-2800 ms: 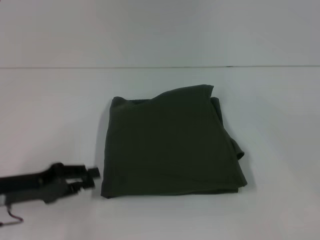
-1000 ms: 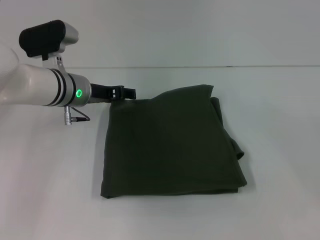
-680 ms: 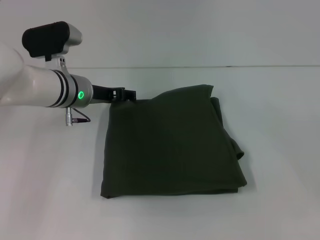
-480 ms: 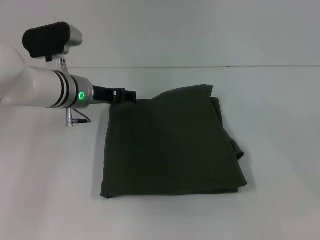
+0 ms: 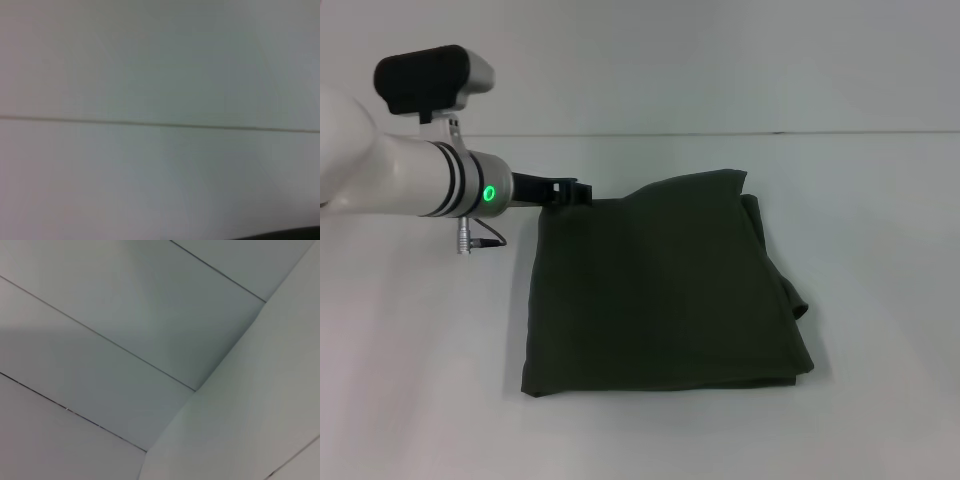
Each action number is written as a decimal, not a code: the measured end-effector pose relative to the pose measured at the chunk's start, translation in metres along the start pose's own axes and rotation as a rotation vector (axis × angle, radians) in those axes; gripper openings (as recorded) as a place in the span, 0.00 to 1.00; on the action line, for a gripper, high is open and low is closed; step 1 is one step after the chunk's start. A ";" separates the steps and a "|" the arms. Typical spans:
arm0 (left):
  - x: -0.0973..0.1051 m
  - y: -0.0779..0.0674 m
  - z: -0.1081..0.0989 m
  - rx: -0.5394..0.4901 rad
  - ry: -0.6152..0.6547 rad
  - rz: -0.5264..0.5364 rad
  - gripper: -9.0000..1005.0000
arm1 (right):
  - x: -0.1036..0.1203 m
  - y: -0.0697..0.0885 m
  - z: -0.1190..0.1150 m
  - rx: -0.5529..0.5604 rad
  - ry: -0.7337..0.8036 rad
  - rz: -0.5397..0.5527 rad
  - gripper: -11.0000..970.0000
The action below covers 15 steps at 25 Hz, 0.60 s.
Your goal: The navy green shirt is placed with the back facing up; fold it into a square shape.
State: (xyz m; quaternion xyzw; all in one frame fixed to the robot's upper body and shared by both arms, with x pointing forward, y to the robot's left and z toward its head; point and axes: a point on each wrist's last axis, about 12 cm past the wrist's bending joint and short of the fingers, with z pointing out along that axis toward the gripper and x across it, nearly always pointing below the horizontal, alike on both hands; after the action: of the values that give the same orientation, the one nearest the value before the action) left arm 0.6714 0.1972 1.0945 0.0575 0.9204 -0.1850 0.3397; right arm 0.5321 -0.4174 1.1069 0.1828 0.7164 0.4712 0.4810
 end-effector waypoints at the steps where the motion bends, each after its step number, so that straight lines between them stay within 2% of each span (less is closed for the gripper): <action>1: 0.000 -0.003 0.000 0.005 0.001 0.015 0.68 | 0.000 0.000 0.000 0.001 -0.001 0.002 0.94; 5: 0.000 -0.007 0.001 0.009 0.010 0.041 0.59 | 0.000 -0.001 -0.001 0.002 -0.003 0.012 0.94; 10: -0.001 -0.002 -0.001 -0.003 -0.009 0.035 0.33 | -0.001 -0.001 -0.002 0.003 -0.007 0.011 0.94; 15: -0.002 0.004 -0.005 -0.013 -0.052 0.020 0.12 | -0.001 -0.001 -0.003 0.008 -0.010 0.012 0.94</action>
State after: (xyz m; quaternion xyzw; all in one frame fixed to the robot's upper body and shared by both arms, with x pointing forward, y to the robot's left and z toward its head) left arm 0.6711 0.2027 1.0986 0.0594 0.9118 -0.1770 0.3658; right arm 0.5305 -0.4204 1.1066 0.1914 0.7146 0.4703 0.4812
